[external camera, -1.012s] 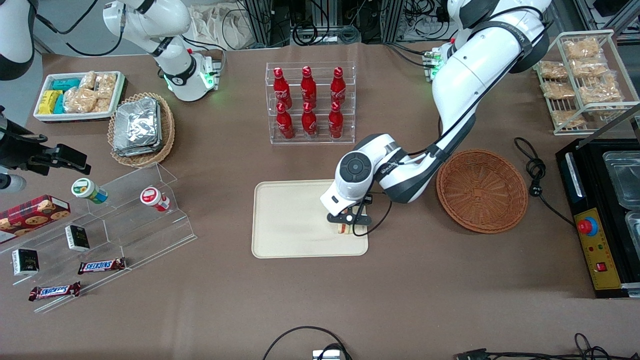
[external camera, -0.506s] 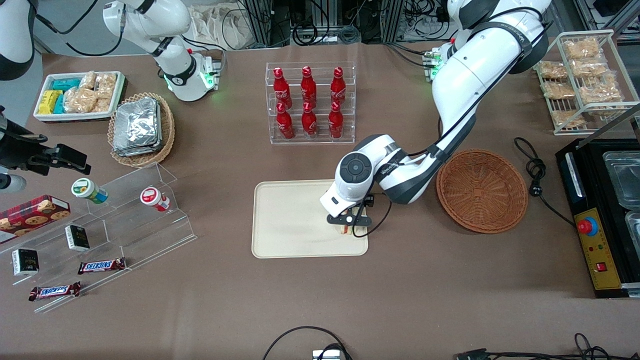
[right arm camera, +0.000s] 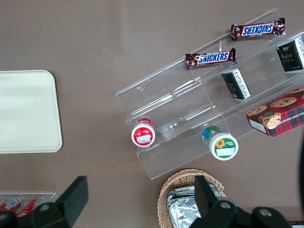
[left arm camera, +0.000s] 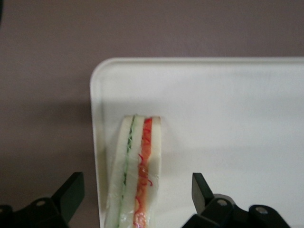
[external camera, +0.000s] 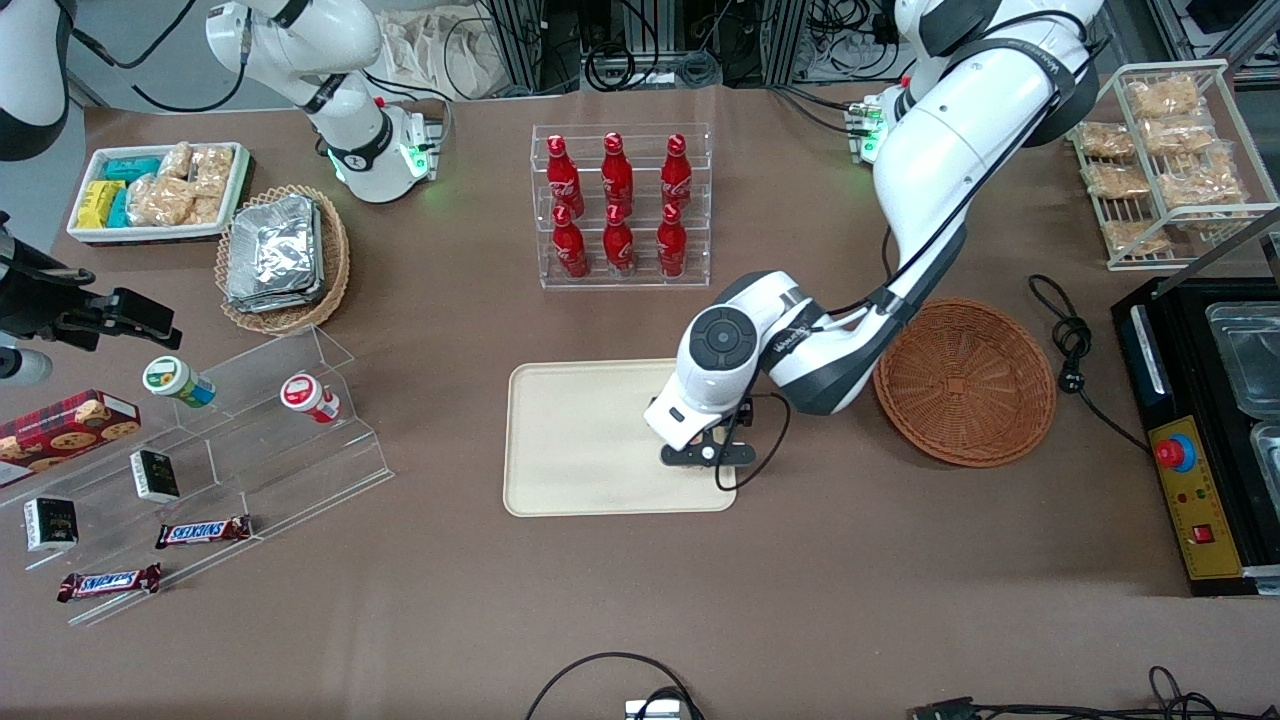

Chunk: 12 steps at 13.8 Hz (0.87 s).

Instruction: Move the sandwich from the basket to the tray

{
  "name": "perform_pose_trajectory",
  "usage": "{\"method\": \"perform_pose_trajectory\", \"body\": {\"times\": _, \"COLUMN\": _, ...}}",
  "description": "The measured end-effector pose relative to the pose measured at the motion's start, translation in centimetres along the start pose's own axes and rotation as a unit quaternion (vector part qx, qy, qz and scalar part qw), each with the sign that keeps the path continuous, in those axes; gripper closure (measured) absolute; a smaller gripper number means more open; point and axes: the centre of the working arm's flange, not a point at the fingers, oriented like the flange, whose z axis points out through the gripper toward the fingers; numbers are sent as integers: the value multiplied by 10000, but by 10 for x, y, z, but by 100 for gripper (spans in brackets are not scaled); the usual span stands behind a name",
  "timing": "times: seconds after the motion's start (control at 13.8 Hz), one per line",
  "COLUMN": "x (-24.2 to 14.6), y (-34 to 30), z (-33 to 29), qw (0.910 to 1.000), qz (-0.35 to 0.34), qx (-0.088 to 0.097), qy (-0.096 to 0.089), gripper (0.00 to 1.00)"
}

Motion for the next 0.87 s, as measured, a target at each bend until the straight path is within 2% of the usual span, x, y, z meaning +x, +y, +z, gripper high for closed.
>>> {"method": "perform_pose_trajectory", "body": {"times": 0.22, "x": 30, "y": -25, "z": -46, "qw": 9988, "qz": -325, "qx": 125, "qy": 338, "gripper": 0}}
{"method": "perform_pose_trajectory", "body": {"times": 0.51, "x": 62, "y": -80, "z": -101, "qw": 9930, "qz": -812, "qx": 468, "qy": 720, "gripper": 0}}
{"method": "perform_pose_trajectory", "body": {"times": 0.87, "x": 90, "y": -162, "z": -149, "qw": 9854, "qz": -1318, "qx": 744, "qy": 780, "gripper": 0}}
